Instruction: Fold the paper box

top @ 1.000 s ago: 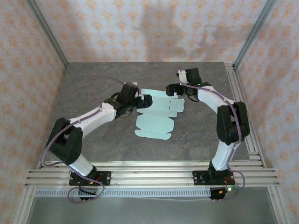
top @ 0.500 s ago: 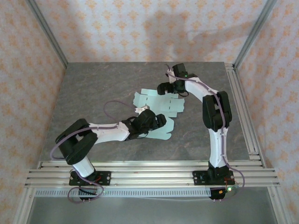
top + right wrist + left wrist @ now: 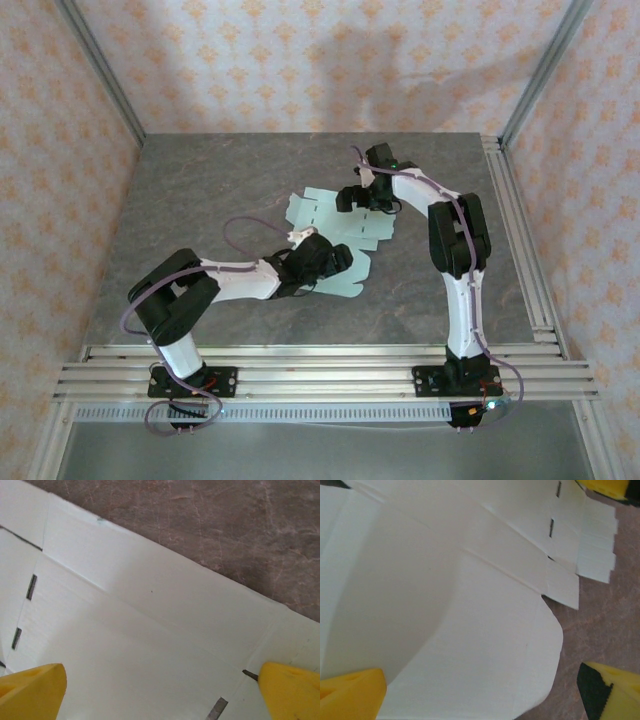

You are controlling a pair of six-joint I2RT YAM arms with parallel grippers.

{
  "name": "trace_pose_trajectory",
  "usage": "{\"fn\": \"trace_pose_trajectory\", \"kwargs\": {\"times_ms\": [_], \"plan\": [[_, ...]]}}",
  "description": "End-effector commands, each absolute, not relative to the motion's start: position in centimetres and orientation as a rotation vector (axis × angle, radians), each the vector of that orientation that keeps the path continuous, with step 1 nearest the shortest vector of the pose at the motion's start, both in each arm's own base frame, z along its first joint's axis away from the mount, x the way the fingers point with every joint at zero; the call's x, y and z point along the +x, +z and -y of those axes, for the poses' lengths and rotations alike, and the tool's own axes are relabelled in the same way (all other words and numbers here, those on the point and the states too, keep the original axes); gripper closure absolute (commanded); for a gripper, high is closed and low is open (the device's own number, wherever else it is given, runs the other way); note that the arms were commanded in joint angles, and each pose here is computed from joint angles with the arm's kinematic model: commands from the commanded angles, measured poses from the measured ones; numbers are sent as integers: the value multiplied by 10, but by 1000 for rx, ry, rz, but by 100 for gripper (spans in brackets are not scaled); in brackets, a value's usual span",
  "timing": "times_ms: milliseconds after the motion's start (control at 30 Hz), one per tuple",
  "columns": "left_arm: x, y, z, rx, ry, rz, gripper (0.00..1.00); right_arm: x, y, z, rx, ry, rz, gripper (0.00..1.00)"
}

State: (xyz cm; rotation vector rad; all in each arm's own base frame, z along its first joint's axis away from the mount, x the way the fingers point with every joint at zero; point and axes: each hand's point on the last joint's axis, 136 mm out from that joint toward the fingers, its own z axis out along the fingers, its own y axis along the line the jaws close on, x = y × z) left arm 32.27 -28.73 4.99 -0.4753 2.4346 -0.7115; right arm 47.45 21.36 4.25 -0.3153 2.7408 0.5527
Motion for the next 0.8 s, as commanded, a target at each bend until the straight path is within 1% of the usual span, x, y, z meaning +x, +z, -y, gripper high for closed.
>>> {"fn": "trace_pose_trajectory", "kwargs": {"times_ms": [0, 167, 333, 467, 567, 667, 767], "plan": [[317, 34, 246, -461, -544, -2513, 0, 461, 39, -190, -211, 487, -2792, 1], [324, 35, 223, -414, -465, -2564, 0, 444, 44, -186, -150, 515, -2773, 0], [329, 31, 198, -418, -409, -2617, 0, 407, 44, -175, -130, 516, -2789, 0], [333, 29, 186, -420, -383, -2639, 0, 372, 47, -179, -106, 608, -2789, 0], [342, 35, 184, -409, -389, -2630, 0, 356, 59, -189, -57, 746, -2742, 0], [352, 47, 187, -377, -392, -2602, 0, 358, 81, -190, -55, 780, -2651, 0], [361, 61, 194, -375, -447, -2545, 0, 372, 93, -177, -57, 682, -2577, 1]]}}
